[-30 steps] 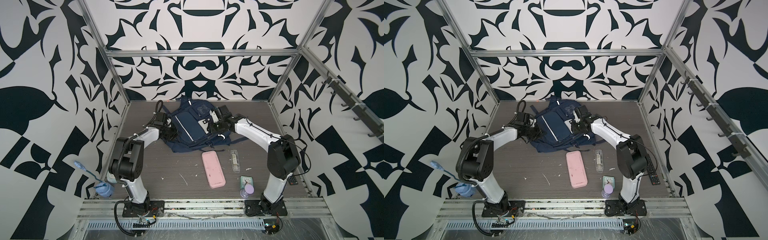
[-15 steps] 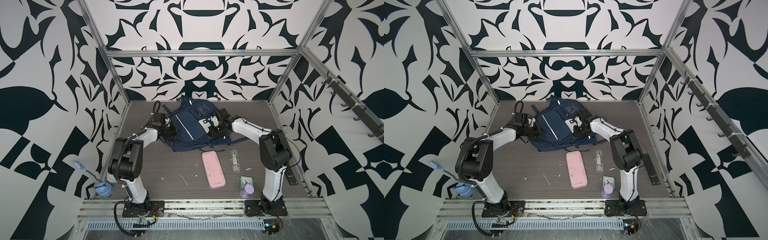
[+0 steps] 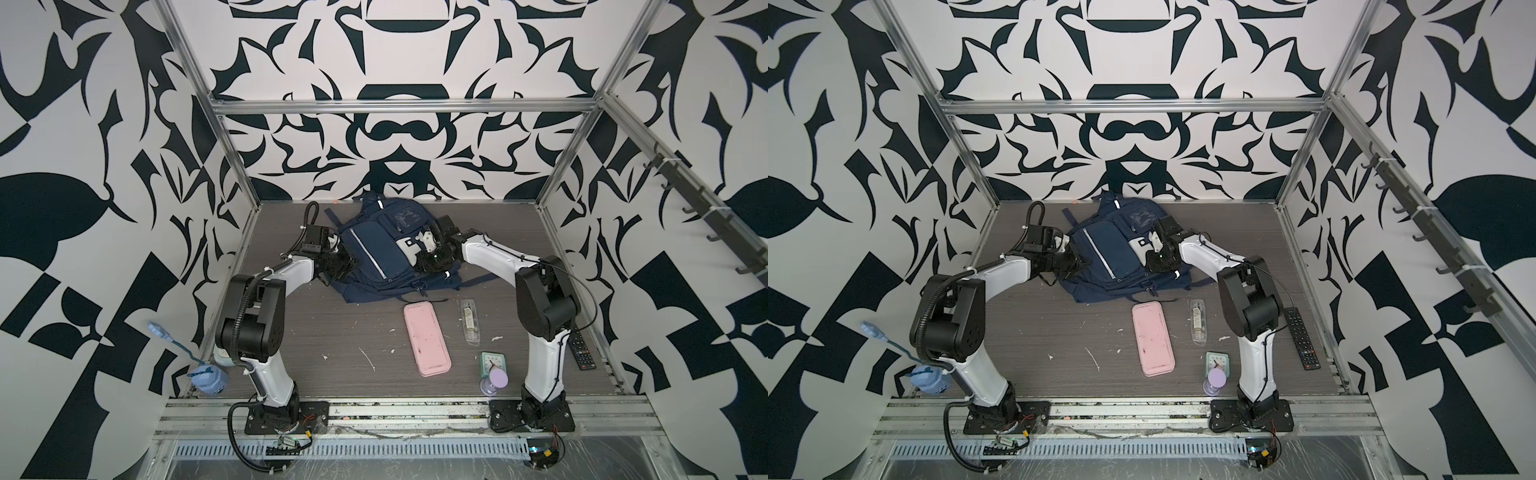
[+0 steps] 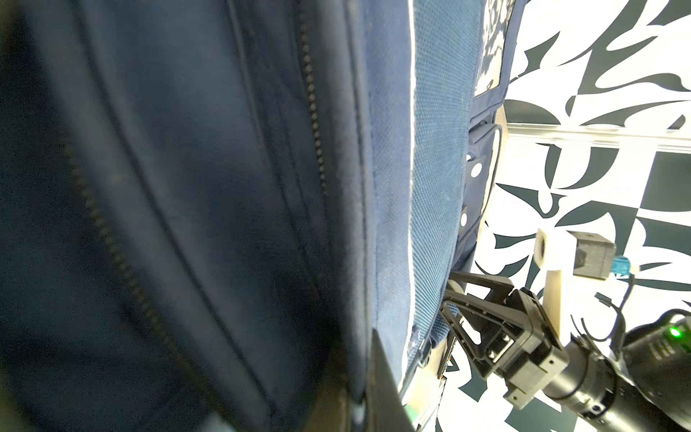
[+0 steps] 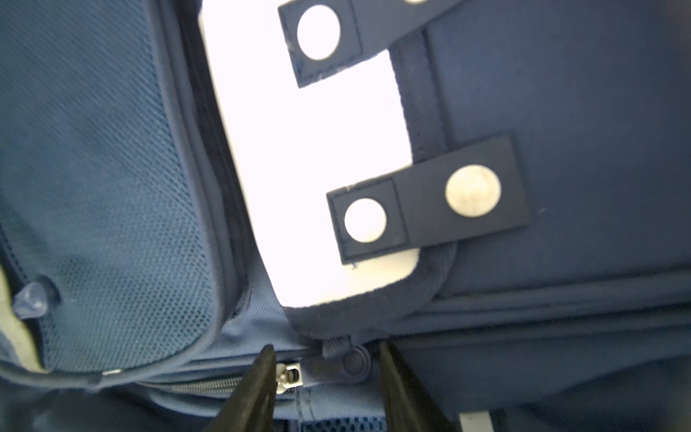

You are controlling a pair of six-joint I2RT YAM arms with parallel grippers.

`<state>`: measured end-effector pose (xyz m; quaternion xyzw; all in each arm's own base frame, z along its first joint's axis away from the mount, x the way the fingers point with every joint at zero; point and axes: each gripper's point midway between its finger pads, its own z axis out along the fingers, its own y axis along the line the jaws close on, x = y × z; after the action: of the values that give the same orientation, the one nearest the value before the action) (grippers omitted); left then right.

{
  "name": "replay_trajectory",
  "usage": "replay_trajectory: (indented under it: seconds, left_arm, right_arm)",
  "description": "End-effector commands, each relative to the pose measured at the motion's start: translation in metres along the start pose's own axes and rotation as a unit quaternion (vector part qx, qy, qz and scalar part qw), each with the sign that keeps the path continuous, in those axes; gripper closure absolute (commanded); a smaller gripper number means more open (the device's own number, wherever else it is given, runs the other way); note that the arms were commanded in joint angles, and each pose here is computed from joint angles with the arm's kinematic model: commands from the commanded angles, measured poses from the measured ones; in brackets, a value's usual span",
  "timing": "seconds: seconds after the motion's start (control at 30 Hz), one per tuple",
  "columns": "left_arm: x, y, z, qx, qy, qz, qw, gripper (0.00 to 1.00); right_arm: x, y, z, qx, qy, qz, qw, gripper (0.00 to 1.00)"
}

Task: Pack books, pencil case, and school supplies into a backpack
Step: Rotate the student bag at the top-center of the table, then unzip the student bag at the top-center of the table.

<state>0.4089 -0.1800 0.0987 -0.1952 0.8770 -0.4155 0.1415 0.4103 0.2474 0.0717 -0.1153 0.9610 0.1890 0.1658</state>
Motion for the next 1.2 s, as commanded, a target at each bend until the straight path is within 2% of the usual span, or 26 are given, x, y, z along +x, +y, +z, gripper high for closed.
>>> replay_trajectory:
  seconds: [0.0, 0.33, 0.9, 1.17]
  left_arm:
    - [-0.013, 0.000, -0.005, 0.008, -0.019, 0.004, 1.000, 1.00]
    - [-0.013, 0.003, -0.003, 0.008, -0.016, 0.003, 1.000, 1.00]
    - [-0.015, 0.005, -0.001, 0.005, -0.017, -0.001, 1.000, 1.00]
    - [-0.016, 0.005, -0.001, 0.004, -0.017, 0.000, 1.000, 1.00]
  right_arm:
    - [-0.013, 0.000, -0.006, -0.013, -0.015, -0.008, 1.000, 0.53]
    - [-0.001, 0.018, 0.002, -0.089, 0.006, 0.014, 0.996, 0.60]
    - [-0.008, 0.028, -0.018, -0.183, -0.011, 0.051, 0.982, 0.75]
    - [-0.005, 0.029, -0.019, -0.188, -0.007, 0.048, 0.981, 0.79]
